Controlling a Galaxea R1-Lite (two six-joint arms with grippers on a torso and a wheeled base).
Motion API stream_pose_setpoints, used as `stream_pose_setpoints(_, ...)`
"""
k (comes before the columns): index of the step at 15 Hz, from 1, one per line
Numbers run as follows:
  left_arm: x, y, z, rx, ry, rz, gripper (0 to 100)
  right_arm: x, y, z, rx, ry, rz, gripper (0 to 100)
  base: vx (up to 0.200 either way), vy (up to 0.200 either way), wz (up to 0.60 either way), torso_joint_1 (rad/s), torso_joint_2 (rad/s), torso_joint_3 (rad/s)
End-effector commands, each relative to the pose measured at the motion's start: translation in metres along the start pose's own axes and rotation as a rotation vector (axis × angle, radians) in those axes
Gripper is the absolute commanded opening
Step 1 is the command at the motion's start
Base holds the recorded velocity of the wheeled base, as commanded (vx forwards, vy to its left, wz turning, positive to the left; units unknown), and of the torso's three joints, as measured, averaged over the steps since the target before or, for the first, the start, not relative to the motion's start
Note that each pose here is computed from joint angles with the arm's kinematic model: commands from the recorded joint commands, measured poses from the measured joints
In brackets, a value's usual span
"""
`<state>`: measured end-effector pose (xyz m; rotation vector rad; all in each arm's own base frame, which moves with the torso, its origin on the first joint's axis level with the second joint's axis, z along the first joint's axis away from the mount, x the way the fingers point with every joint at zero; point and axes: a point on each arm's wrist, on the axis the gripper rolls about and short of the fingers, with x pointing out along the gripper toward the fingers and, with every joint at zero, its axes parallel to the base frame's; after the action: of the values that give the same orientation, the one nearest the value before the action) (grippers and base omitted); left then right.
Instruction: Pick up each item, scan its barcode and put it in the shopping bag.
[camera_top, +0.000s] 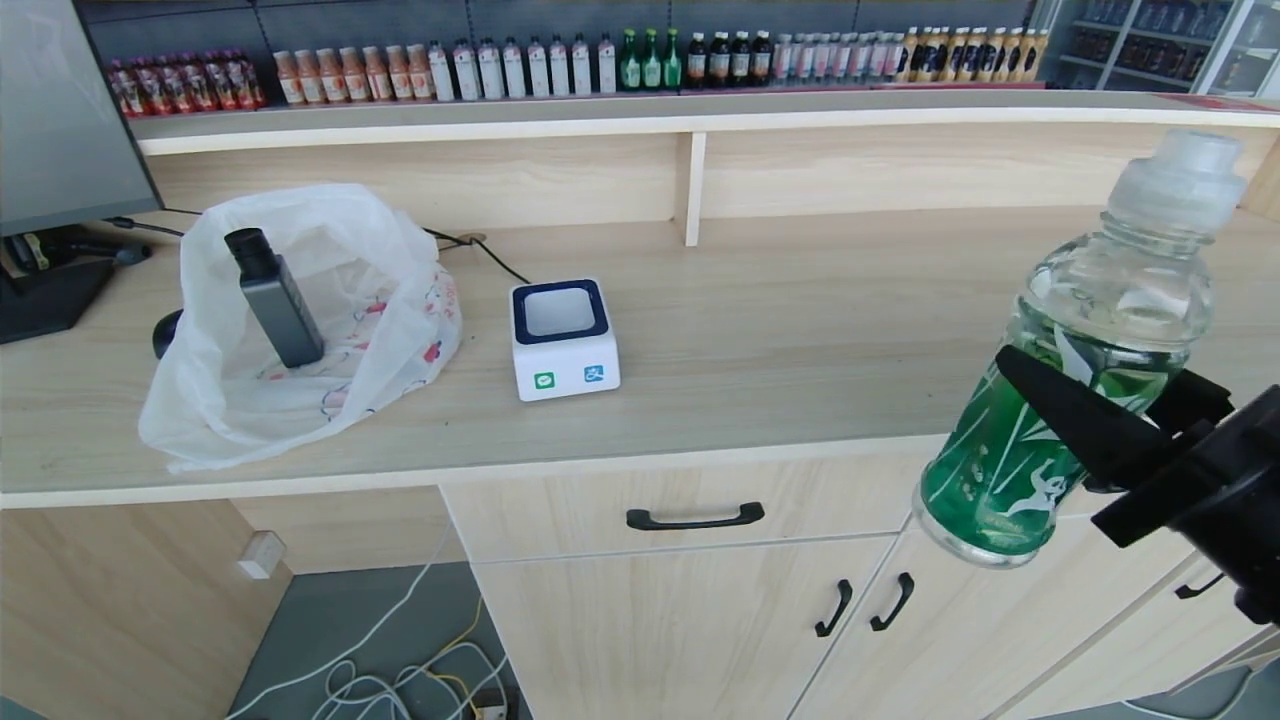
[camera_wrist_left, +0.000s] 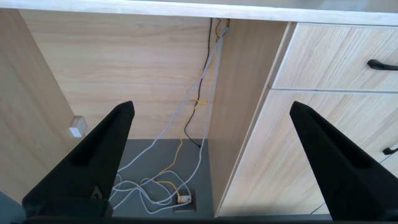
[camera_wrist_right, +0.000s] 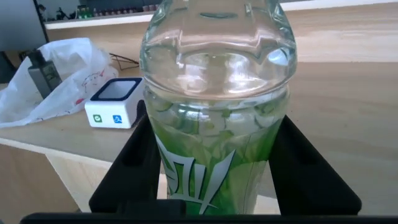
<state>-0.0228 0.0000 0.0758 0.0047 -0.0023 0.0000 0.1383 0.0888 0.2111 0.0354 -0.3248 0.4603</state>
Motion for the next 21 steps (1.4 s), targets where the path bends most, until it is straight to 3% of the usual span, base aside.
stream_pose_setpoints(1,0.0,0.0,0.0,0.0,-0.001,0.0,100,-0.025,0.014,0.003,-0.048,-0.017,0.108,0,0.0,0.0,0.0,0.0,0.0,0.0)
stream_pose_setpoints(4,0.0,0.0,0.0,0.0,-0.001,0.0,100,-0.029,0.024,-0.01,-0.176,0.042,0.182,0,0.0,0.0,0.0,0.0,0.0,0.0)
stream_pose_setpoints(9,0.0,0.0,0.0,0.0,-0.001,0.0,100,-0.019,0.053,-0.018,-0.378,0.038,0.332,0,0.0,0.0,0.0,0.0,0.0,0.0)
stream_pose_setpoints(13,0.0,0.0,0.0,0.0,-0.001,0.0,100,-0.01,0.069,-0.008,-0.512,-0.047,0.39,0,0.0,0.0,0.0,0.0,0.0,0.0)
stream_pose_setpoints(17,0.0,0.0,0.0,0.0,-0.001,0.0,100,-0.01,0.101,-0.012,-0.575,-0.086,0.527,0,0.0,0.0,0.0,0.0,0.0,0.0)
stream_pose_setpoints(21,0.0,0.0,0.0,0.0,-0.001,0.0,100,-0.02,0.096,-0.009,-0.714,-0.177,0.556,0,0.0,0.0,0.0,0.0,0.0,0.0)
